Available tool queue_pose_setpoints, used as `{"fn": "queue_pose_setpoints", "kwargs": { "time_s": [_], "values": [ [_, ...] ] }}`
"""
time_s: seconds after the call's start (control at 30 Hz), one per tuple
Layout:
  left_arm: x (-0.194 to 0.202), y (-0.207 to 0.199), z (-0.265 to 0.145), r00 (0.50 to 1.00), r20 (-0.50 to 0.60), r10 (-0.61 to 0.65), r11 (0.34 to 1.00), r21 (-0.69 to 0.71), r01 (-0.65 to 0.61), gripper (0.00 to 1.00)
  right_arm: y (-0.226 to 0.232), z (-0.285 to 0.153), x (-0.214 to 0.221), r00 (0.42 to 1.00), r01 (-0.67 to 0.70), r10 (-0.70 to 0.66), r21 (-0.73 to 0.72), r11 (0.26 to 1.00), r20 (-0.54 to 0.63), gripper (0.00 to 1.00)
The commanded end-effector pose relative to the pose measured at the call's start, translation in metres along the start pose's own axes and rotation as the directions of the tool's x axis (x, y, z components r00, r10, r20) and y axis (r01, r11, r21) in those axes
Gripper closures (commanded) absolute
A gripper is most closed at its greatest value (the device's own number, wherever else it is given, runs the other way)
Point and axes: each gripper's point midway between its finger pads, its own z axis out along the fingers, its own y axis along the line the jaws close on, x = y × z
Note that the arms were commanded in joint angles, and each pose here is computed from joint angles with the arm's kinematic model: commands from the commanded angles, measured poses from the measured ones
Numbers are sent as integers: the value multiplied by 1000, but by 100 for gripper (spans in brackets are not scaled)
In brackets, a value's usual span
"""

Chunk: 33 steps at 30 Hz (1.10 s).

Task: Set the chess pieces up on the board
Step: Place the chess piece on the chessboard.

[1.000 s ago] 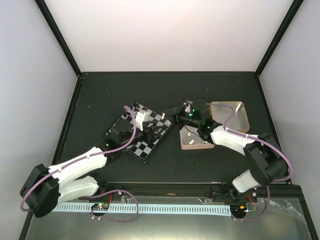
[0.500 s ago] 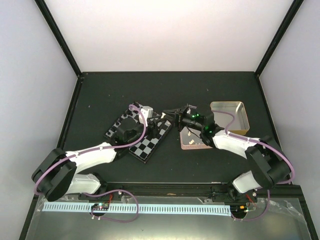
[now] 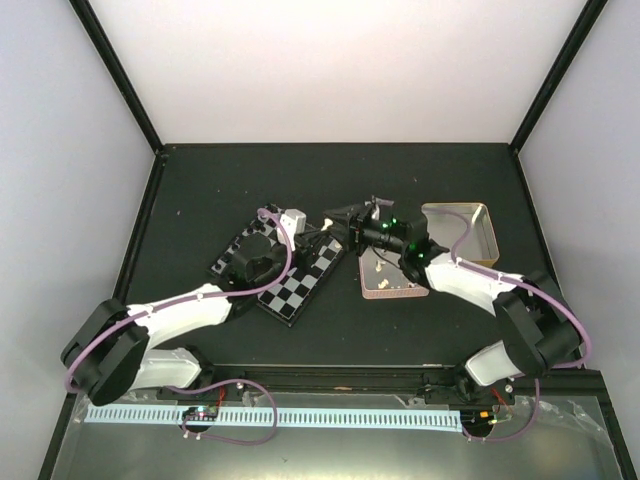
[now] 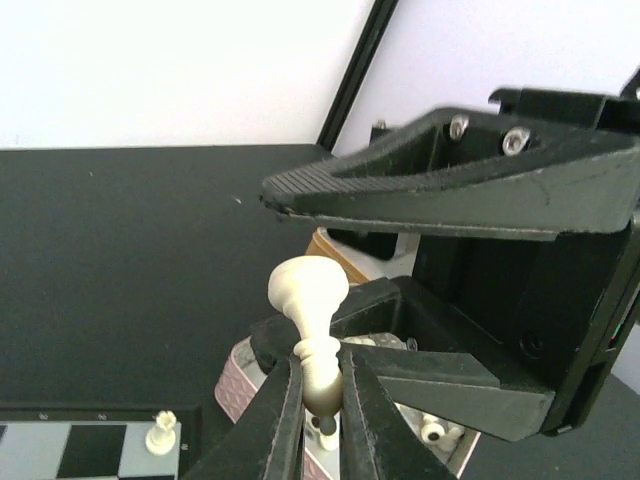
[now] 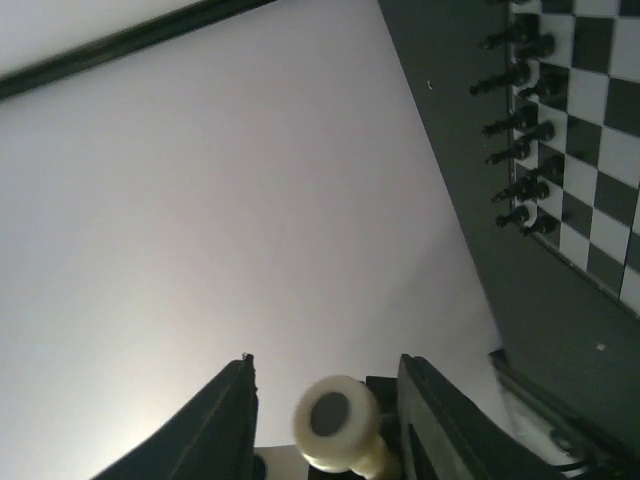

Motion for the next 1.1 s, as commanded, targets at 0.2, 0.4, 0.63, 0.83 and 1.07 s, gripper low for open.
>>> {"fn": "queue_pose_setpoints", "kwargs": {
  "time_s": [0.2, 0.4, 0.63, 0.83, 1.07],
  "values": [
    [-19, -35, -13, 977, -137, 162, 983, 112, -147, 98, 14, -2, 33, 754, 640, -612, 61, 766, -237, 65],
    [-27, -41, -22, 974, -165, 153, 982, 135, -131, 98, 15, -15, 45, 690, 704, -673, 31, 710, -266, 77],
    [-29, -42, -21, 976, -171, 133, 983, 145, -109, 99, 19, -23, 47, 705, 694, -671, 28, 719, -231, 73],
    [-34, -43, -22, 982, -154, 112, 985, 145, -89, 98, 15, -24, 46, 756, 638, -619, 24, 770, -212, 90],
    [-47, -48, -30, 997, -69, 27, 987, 159, -16, 61, 24, -23, 42, 855, 497, -501, -64, 865, -136, 95]
  ]
}}
